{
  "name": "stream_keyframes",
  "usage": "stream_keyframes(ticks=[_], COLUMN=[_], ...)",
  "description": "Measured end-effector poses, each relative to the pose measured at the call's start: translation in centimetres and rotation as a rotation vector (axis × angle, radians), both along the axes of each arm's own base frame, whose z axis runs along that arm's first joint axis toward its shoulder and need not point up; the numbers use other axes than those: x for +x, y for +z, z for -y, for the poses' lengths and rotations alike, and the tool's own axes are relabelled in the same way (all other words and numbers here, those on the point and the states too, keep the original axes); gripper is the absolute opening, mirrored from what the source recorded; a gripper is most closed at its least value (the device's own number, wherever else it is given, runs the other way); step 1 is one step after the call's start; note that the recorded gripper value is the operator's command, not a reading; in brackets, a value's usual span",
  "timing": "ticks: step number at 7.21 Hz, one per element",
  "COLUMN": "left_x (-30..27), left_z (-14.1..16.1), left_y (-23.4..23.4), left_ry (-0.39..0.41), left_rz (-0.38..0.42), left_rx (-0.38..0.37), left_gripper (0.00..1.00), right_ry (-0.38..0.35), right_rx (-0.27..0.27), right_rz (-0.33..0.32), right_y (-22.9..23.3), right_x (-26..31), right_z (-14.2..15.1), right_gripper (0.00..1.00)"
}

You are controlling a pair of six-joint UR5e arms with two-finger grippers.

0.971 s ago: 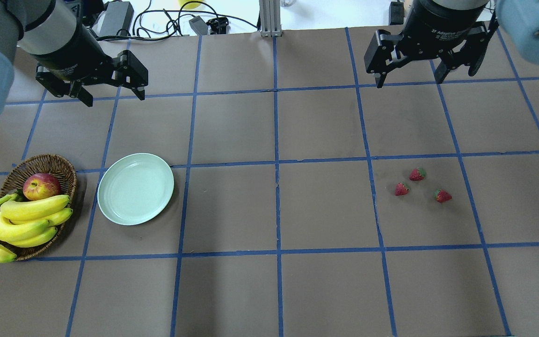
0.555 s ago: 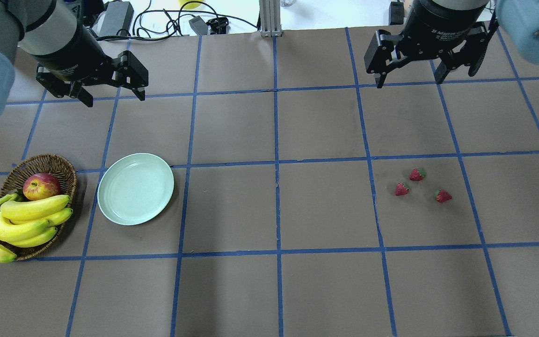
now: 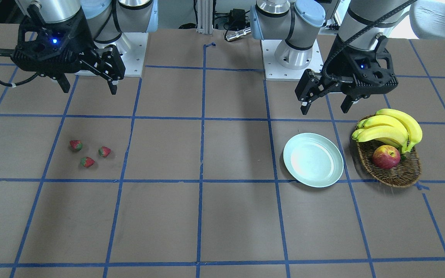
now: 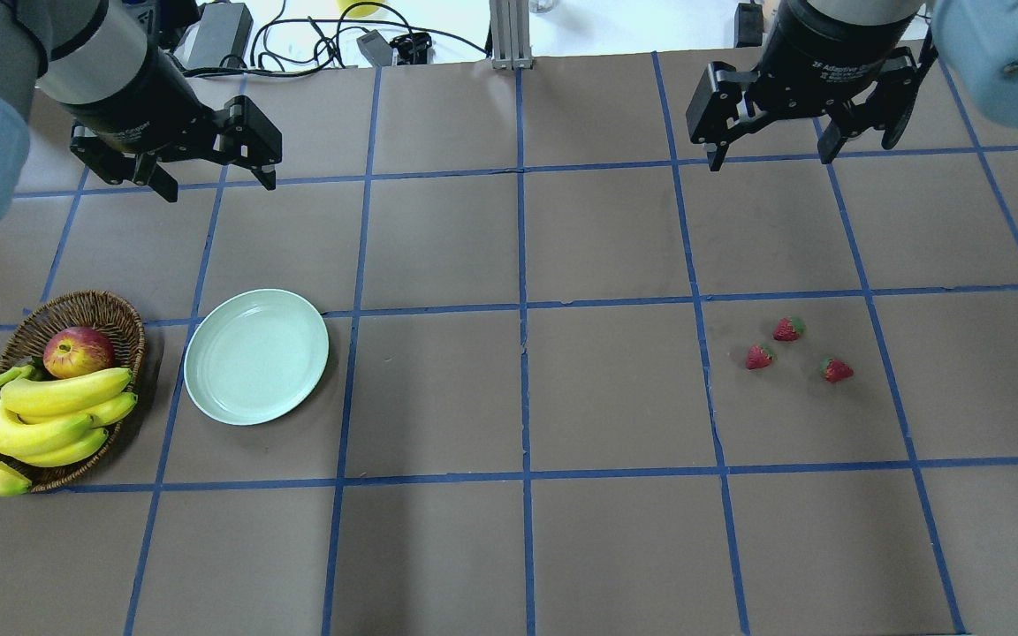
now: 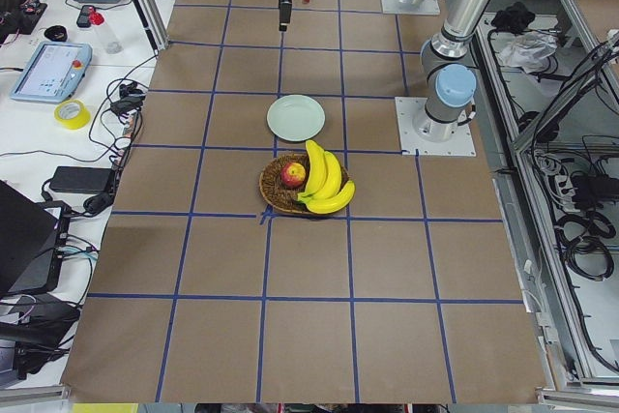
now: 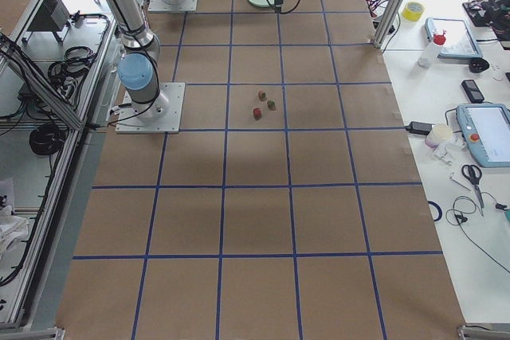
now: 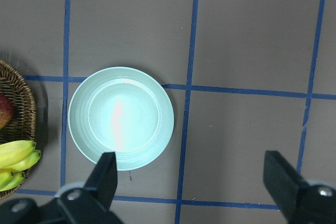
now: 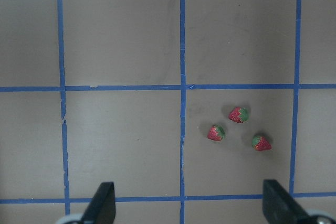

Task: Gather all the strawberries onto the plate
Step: 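Lower the right gripper onto a strawberry in the cluster and grasp it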

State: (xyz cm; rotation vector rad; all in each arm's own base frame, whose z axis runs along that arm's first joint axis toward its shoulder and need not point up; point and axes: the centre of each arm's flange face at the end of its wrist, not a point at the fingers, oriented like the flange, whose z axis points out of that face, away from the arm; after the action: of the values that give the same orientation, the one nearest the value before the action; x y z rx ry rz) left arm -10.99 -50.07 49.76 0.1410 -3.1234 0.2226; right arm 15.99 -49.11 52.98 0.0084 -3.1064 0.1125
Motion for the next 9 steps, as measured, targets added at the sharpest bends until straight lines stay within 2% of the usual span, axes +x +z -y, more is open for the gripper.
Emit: stream_keyframes(ticks=[6,9], left_x=[-0.4,-0.4], left_z=[0.3,0.2], left_y=[-0.7,-0.7], left_ry=[-0.006,-0.007], left_rz=[-0.003,-0.003], left_rx=[0.012,0.012], left_gripper=[1.00,1.00], right_ry=[-0.003,-0.038], right_rx=[0.009,0.095], right_rz=[0.000,0.003], right_y=[-0.4,-6.3], right_x=[-0.2,-2.0], right_z=[0.1,0.2], right_gripper=[1.00,1.00])
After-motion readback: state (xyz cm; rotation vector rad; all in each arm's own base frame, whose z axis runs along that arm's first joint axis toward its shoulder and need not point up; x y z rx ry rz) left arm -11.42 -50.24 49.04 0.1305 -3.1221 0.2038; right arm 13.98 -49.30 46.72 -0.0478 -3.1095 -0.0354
